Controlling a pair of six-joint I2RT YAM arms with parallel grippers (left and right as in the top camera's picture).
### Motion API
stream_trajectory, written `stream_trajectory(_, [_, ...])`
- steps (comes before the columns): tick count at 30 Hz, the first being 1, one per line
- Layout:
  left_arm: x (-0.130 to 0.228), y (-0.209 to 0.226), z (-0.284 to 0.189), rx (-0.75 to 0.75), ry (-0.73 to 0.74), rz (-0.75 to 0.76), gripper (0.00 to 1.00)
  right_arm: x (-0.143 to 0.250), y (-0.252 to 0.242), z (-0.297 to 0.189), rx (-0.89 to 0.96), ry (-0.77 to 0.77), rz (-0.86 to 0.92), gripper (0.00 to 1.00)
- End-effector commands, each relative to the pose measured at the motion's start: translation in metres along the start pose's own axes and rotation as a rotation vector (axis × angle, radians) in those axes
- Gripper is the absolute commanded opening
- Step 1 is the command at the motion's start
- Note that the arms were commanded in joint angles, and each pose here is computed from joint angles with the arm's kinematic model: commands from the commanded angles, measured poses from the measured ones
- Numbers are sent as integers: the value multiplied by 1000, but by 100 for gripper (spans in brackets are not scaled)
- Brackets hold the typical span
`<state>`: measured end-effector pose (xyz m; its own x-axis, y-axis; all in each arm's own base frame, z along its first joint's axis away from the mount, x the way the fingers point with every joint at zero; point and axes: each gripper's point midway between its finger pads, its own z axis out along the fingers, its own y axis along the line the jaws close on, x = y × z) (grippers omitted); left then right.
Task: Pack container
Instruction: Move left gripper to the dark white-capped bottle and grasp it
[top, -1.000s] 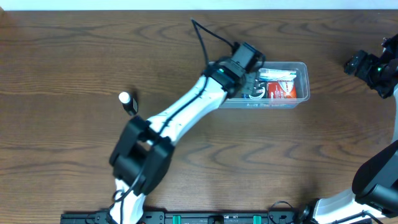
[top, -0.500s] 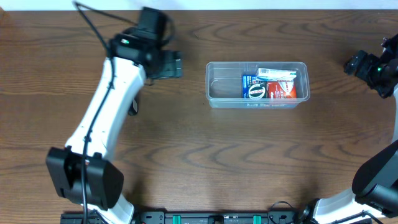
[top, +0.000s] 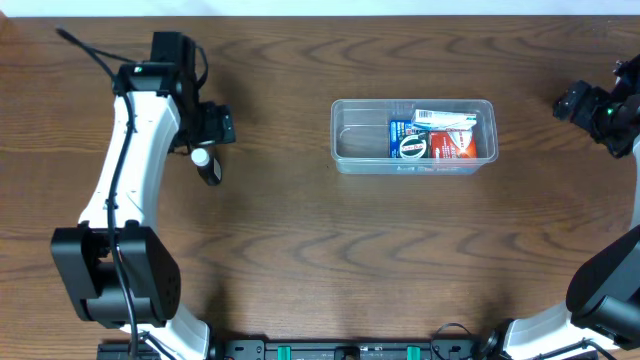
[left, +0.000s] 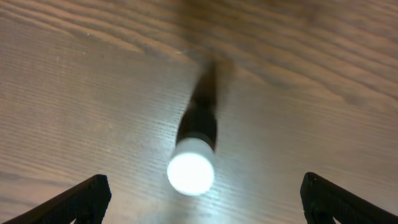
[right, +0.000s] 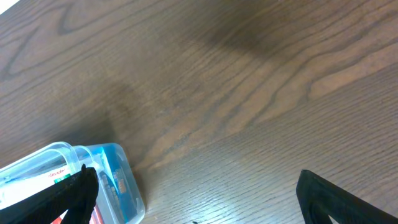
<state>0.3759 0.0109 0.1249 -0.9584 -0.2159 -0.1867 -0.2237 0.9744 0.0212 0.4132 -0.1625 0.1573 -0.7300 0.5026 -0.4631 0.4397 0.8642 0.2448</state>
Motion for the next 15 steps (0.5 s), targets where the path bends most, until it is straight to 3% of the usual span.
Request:
stream_trajectory(1, [11,2,17,-11,34,29,98,-4,1,-5,-4,-14,10,99])
stream_trajectory(15, [20,2,49,-10,30,28,98,-4,1,-5,-4,-14,10,99])
